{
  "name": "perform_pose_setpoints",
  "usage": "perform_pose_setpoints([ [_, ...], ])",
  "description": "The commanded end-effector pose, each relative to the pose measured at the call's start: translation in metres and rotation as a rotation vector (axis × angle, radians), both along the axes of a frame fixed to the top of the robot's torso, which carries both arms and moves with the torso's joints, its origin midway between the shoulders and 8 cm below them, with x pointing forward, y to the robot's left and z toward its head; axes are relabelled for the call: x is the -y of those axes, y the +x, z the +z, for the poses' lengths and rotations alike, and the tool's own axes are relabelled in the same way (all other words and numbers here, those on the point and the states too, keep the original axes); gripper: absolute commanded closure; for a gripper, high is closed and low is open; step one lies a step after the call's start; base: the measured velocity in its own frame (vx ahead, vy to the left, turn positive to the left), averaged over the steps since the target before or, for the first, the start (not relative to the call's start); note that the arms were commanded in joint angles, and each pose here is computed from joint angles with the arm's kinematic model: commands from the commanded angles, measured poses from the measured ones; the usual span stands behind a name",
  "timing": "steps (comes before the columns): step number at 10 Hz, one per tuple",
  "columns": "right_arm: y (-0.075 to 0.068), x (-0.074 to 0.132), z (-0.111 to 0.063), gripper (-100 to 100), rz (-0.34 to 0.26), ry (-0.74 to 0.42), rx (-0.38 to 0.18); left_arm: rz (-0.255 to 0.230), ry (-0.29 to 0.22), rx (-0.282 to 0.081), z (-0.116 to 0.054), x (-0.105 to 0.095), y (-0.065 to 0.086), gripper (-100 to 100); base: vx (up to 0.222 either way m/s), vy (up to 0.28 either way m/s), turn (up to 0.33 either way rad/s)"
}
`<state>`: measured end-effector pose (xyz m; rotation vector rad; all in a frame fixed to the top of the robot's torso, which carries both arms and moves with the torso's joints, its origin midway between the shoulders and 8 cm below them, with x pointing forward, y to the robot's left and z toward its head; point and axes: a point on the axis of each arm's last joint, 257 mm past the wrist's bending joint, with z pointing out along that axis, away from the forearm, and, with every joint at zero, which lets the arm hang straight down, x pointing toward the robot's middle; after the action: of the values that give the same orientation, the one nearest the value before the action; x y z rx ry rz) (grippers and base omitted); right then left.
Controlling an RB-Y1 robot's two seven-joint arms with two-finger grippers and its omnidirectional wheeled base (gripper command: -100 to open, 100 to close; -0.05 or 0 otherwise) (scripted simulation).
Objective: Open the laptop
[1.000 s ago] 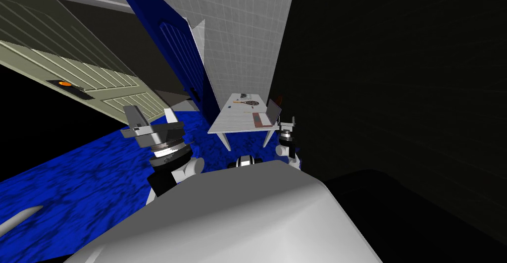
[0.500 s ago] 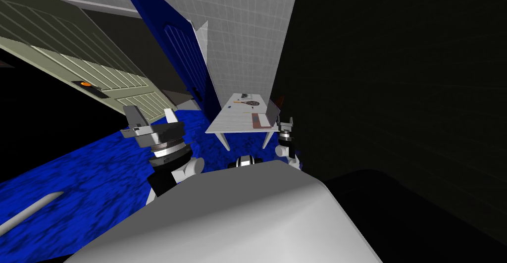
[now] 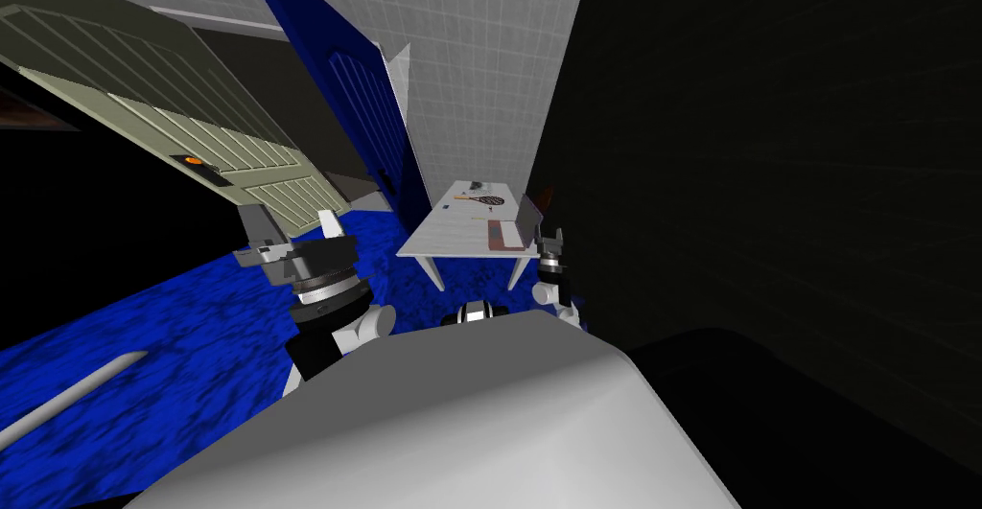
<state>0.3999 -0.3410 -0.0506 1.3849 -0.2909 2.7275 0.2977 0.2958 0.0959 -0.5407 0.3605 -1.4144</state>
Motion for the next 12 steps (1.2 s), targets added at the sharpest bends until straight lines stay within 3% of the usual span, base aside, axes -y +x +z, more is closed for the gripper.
perform_pose_setpoints([
  [1, 0.002, -0.004, -0.004, -100, 0.056, 0.072, -0.002, 0.000, 0.000, 0.000, 0.000, 0.000, 0.000, 0, 0.015, -0.056, 0.052],
  [12, 0.009, -0.024, -0.024, -100, 0.296, 0.408, -0.018, 0.000, 0.000, 0.000, 0.000, 0.000, 0.000, 0, 0.010, -0.069, 0.079],
])
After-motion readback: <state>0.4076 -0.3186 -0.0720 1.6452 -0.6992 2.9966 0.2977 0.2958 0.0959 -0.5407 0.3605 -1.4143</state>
